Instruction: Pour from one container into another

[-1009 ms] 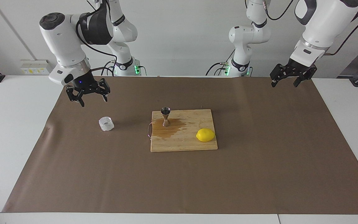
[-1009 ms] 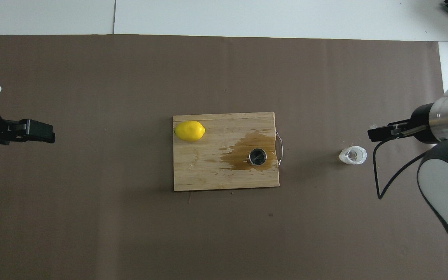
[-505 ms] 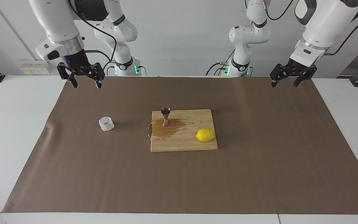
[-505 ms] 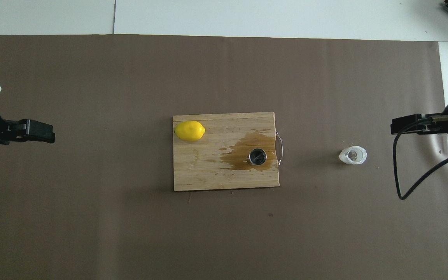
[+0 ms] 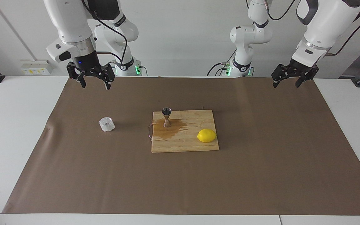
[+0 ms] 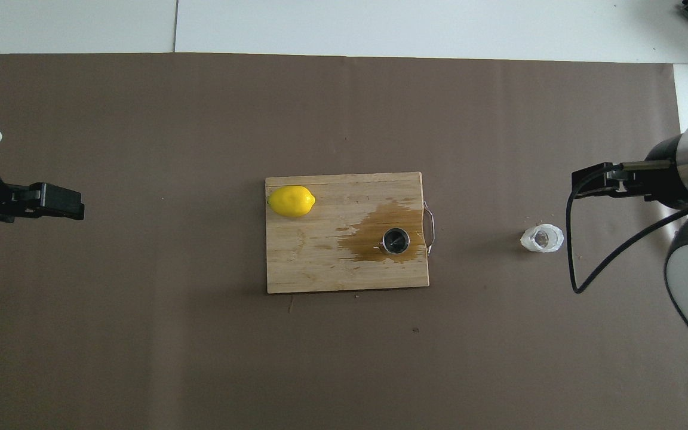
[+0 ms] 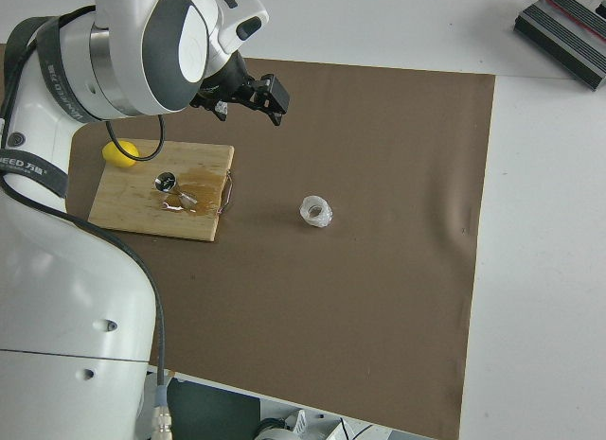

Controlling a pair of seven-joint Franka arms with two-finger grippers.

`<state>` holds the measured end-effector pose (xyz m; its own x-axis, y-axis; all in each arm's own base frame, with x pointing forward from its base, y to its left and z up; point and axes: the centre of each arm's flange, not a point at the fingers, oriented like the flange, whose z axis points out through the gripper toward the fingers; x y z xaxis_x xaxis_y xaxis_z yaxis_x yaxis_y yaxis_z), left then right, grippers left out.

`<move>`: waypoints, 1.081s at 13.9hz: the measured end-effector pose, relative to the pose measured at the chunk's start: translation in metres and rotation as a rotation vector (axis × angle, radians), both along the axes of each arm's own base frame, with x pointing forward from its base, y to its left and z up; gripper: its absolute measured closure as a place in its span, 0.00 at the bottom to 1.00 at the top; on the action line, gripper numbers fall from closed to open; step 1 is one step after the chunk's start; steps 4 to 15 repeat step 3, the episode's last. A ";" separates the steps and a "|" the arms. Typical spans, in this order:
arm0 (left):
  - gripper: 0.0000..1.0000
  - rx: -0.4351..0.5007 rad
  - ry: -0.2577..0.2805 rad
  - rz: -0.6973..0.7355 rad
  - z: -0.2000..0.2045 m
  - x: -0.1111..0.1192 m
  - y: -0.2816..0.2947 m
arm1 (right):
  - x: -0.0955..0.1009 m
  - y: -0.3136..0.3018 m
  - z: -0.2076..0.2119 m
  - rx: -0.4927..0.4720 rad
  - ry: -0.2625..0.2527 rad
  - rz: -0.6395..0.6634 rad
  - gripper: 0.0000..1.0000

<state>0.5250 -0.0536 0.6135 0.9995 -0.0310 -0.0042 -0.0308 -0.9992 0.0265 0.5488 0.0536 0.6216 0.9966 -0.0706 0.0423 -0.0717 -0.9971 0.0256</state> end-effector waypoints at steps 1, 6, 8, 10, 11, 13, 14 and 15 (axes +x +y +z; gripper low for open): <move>0.00 0.000 0.000 0.000 0.000 0.000 0.000 | 0.000 -0.005 -0.001 0.014 0.003 -0.007 0.00; 0.00 0.000 0.000 0.000 0.000 0.000 0.000 | 0.001 -0.011 -0.003 0.021 0.006 -0.012 0.00; 0.00 0.000 0.000 0.000 0.000 0.000 0.000 | 0.001 -0.011 -0.003 0.021 0.006 -0.012 0.00; 0.00 0.000 0.000 0.000 0.000 0.000 0.000 | 0.001 -0.011 -0.003 0.021 0.006 -0.012 0.00; 0.00 0.000 0.000 0.000 0.000 0.000 0.000 | 0.001 -0.011 -0.003 0.021 0.006 -0.012 0.00; 0.00 0.000 0.000 0.000 0.000 0.000 0.000 | 0.001 -0.011 -0.003 0.021 0.006 -0.012 0.00; 0.00 0.000 0.000 0.000 0.000 0.000 0.000 | 0.001 -0.011 -0.003 0.021 0.006 -0.012 0.00; 0.00 0.000 0.000 0.000 0.000 0.000 0.000 | 0.001 -0.011 -0.003 0.021 0.006 -0.012 0.00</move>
